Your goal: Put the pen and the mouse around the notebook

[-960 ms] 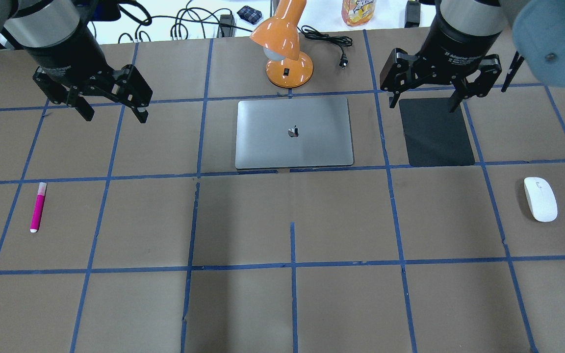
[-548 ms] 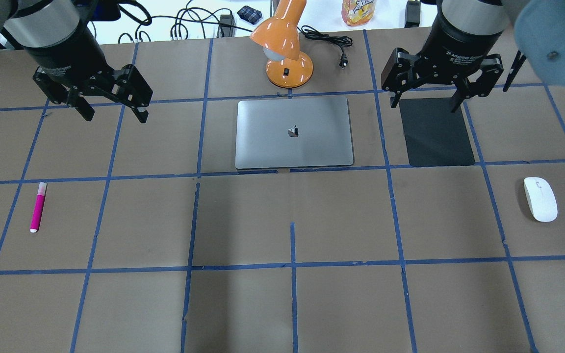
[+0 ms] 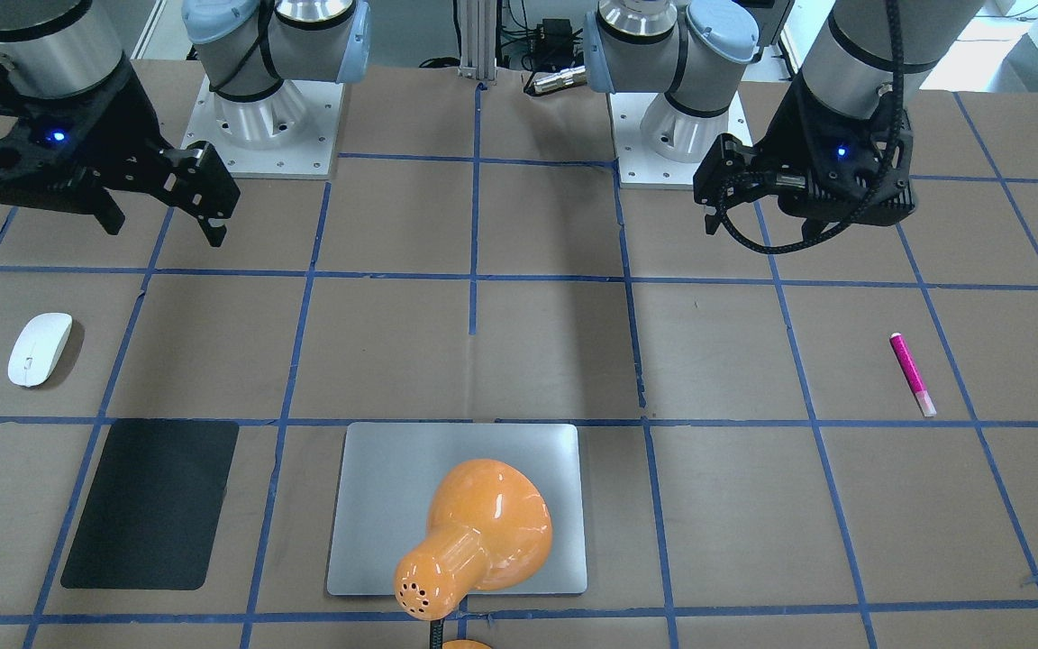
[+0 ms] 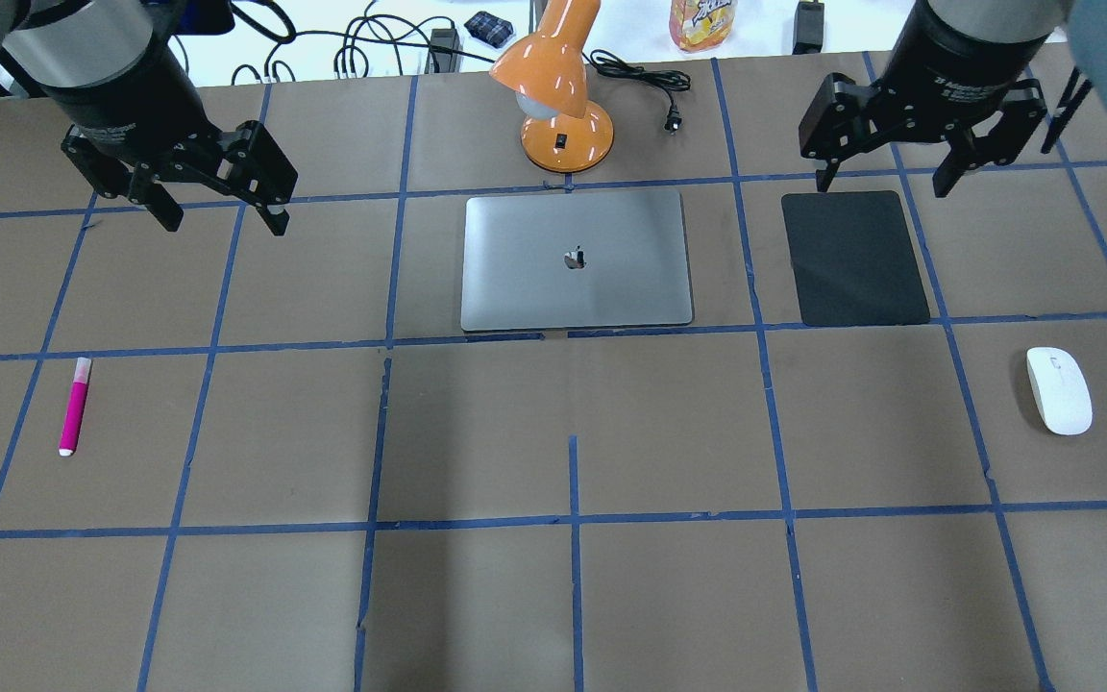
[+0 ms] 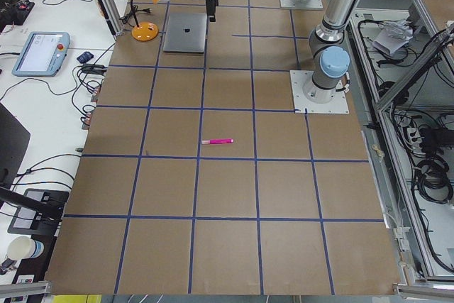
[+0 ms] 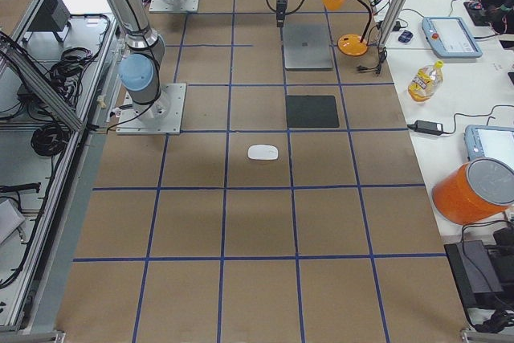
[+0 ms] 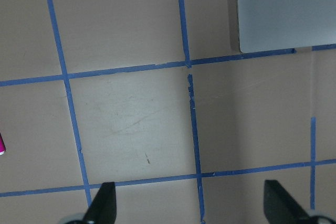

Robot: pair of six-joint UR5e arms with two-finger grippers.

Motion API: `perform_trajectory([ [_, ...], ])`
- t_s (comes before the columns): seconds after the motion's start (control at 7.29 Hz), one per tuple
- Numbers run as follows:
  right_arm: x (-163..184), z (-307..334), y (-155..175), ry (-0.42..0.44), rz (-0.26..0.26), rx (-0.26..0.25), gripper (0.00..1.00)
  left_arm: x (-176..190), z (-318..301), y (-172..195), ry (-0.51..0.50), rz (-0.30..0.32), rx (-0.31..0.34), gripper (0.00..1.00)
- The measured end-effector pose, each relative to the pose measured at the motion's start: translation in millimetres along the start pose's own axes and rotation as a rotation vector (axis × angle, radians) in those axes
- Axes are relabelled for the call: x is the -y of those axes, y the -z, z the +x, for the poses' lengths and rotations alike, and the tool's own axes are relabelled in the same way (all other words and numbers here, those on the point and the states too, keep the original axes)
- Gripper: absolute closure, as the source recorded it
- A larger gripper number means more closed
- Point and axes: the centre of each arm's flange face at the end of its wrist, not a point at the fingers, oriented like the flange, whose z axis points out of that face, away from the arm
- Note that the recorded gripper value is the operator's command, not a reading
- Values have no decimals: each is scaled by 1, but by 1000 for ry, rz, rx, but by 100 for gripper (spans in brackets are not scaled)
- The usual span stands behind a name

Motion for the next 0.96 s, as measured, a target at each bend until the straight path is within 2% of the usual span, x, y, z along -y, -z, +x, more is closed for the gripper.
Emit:
perform_trajectory([
  [0.27,13,46,0,48,1,-5,0,9,-15,0,15,7,2,0],
  [0.55,24,116,-13,89,-21,-6,0,27,-62,-4,98,8,-3,0],
  [0.96,39,222,-88,132,-77,7,0,47,-150,-55,241,-81,-35,0],
])
